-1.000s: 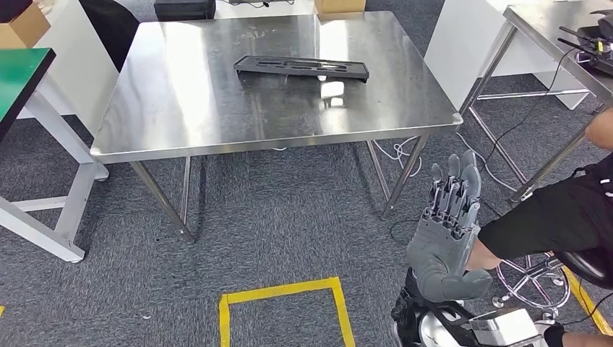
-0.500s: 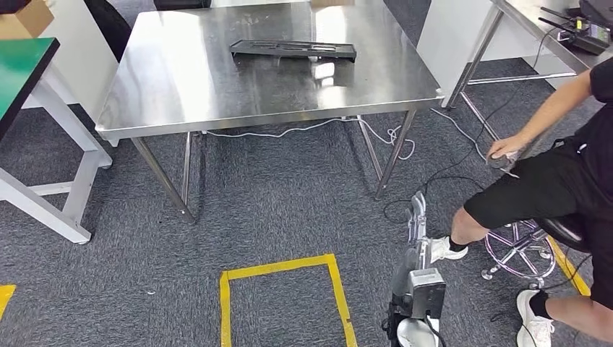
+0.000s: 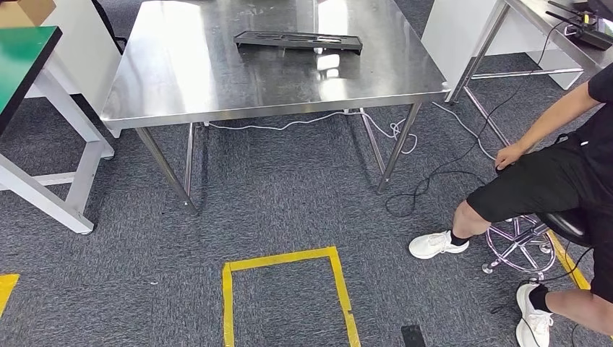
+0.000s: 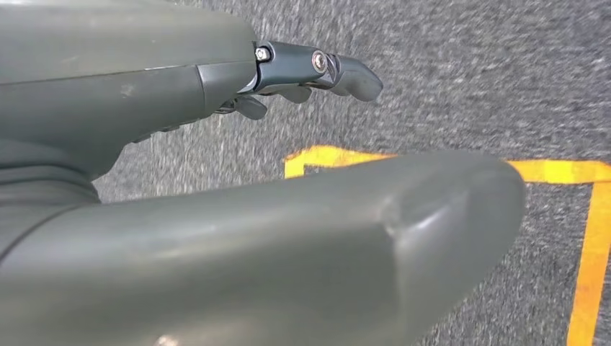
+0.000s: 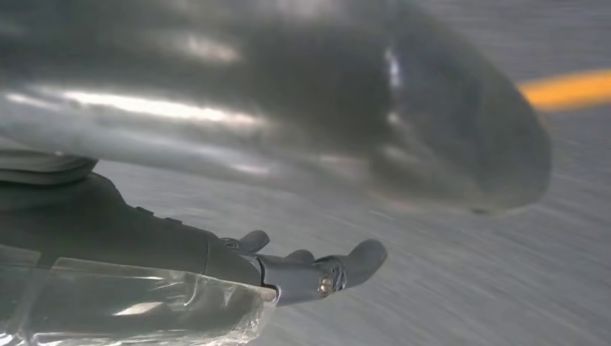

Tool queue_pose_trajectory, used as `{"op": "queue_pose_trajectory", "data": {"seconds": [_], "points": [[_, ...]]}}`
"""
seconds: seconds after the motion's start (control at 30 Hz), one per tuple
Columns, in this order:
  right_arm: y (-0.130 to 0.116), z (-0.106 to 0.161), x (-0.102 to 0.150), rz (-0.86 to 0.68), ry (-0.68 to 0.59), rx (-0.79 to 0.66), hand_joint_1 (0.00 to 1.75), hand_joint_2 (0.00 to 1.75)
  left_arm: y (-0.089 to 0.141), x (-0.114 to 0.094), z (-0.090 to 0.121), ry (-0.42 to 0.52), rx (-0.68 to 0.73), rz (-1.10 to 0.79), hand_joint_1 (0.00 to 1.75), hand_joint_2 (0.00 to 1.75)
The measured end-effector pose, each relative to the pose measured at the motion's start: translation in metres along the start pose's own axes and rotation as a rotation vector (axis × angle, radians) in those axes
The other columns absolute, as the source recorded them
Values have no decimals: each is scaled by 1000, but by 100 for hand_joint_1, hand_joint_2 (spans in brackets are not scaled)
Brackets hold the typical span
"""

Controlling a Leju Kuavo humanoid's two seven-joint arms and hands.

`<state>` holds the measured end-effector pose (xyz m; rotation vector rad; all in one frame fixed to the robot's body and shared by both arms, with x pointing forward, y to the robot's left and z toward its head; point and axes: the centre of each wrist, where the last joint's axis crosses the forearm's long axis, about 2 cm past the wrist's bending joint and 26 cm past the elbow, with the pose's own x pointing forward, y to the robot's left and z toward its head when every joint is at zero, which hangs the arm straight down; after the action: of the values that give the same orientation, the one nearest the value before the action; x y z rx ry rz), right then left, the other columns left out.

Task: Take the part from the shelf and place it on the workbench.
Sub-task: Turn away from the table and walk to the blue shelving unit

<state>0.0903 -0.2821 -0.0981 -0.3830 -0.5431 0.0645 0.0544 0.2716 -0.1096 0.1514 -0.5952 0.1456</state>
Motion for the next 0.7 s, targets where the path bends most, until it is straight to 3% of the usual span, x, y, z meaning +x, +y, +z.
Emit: {"op": "queue_pose_trajectory", "data": {"seconds": [0.1,0.2,0.7], "points": [[7,6,-16,75,189,66,0,0,0,0,0,2,-3,-7,0,0],[13,10,-22,115,264,111,0,0,0,0,0,10,0,-9,0,0],[16,13,-28,130,275,141,0,0,1,1,-1,15,25,-9,0,0]]}}
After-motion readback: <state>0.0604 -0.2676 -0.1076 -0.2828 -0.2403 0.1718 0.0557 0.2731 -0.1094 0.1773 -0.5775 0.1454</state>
